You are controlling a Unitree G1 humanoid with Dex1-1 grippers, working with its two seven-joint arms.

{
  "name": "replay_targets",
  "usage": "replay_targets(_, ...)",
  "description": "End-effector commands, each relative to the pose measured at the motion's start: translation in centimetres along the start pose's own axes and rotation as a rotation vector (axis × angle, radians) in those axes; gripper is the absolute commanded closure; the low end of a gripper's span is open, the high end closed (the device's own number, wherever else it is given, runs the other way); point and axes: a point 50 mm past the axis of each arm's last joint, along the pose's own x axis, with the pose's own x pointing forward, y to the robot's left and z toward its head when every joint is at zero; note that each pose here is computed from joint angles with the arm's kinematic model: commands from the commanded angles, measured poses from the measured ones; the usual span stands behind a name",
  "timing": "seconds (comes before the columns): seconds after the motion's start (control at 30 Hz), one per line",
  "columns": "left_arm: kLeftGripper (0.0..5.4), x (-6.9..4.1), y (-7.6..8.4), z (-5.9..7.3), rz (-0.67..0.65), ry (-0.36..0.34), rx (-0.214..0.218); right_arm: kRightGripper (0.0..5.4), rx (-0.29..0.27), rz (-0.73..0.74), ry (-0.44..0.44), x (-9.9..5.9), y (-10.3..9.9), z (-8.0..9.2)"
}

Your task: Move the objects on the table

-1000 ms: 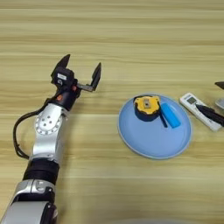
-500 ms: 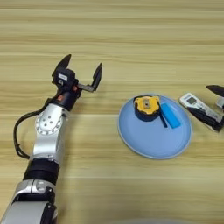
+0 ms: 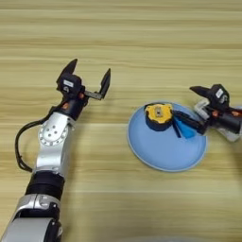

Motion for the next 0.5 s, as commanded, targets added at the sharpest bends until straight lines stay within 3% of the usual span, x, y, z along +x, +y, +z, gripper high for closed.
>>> replay_targets(0.03,0.00,-0.1,-0.3,0.0,-0.008,0.001,0.014,0.03,-0.013,0.010,0.004,1.2,0.3,0.9)
replay_targets(0.2,0.00,-0.1,-0.3,-0.1,-0.005,0.003,0.014,0.03,0.001,0.049,0.019,2.0,0.9,1.0)
replay_targets(0.5,0.00,-0.1,-0.2,-0.3,0.003,0.013,0.015,0.03,0.079,0.124,0.058,3.1,2.1,0.8)
